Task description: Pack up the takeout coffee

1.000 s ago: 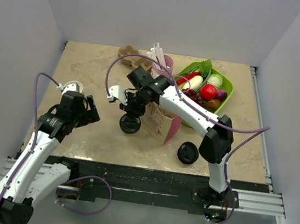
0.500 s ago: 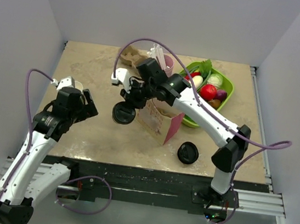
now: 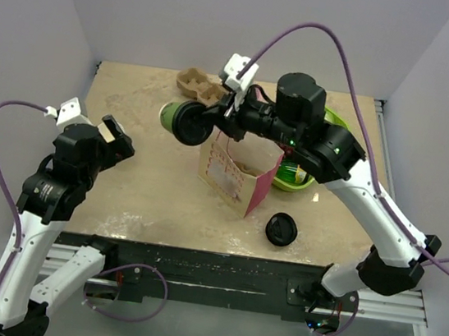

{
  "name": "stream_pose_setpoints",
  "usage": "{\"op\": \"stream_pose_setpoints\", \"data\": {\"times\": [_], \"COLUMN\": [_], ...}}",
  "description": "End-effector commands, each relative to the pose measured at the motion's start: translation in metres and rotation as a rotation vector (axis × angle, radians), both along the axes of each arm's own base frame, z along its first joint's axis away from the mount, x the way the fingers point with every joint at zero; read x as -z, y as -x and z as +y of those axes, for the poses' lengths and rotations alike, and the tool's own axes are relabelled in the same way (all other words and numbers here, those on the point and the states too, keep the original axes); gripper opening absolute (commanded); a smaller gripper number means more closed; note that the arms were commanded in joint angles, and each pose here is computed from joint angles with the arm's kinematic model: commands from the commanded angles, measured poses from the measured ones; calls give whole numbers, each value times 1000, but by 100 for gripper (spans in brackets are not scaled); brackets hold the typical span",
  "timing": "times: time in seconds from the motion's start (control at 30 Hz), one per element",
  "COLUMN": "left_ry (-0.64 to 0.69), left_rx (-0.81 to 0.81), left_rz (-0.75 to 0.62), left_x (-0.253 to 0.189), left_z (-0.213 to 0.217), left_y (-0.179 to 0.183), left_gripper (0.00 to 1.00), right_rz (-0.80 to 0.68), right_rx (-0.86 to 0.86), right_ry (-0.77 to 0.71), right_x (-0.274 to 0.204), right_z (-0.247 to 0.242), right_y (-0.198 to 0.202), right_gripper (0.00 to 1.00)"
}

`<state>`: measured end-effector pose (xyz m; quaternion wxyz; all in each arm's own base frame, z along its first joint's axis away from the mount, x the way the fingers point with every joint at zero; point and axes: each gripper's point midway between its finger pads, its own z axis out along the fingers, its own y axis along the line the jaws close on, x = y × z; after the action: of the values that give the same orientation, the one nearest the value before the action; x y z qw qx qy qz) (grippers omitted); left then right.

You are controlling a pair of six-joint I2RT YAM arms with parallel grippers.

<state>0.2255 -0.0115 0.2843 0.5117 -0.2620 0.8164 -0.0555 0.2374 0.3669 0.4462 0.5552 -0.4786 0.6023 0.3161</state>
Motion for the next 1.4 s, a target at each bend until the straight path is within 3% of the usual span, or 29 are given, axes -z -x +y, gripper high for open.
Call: {"op": "stream_pose_setpoints", "data": {"times": [0.0,0.1,0.27,0.5,0.67,0.87,1.03,1.37], "left_ry": [41,52,73,116,119,26,-46,-86], "left_rx": [22,81,145,359,612,795,753,846], "left_rz": [-86,-108,-125,-270,-348,-287,-216,-168], "left_x": [-23,-29,-36,-91,-102,-85,-58,-22], "left_z": [-10,-23,-41,-88,-149,-219,-217,-232], "left_y": [-21,-36,-61,-109,-137,-151,-166,-159], "left_gripper": [100,100,100,100,99,100,100,98], "right_rz": [9,23,93,233,302,438,568,641], "right_rx": [322,539,684,647,636,698,791,802], "right_ry": [-142,-112,-46,14,41,129,278,361], "right_x": [-46,-41,-17,28,47,84,128,164], "right_z": [-40,-79,-130,-134,-134,-139,-147,-147], "right_y": [-34,-57,-76,-60,-50,-45,-44,-49], "right_gripper": [0,0,0,0,0,0,0,0]}}
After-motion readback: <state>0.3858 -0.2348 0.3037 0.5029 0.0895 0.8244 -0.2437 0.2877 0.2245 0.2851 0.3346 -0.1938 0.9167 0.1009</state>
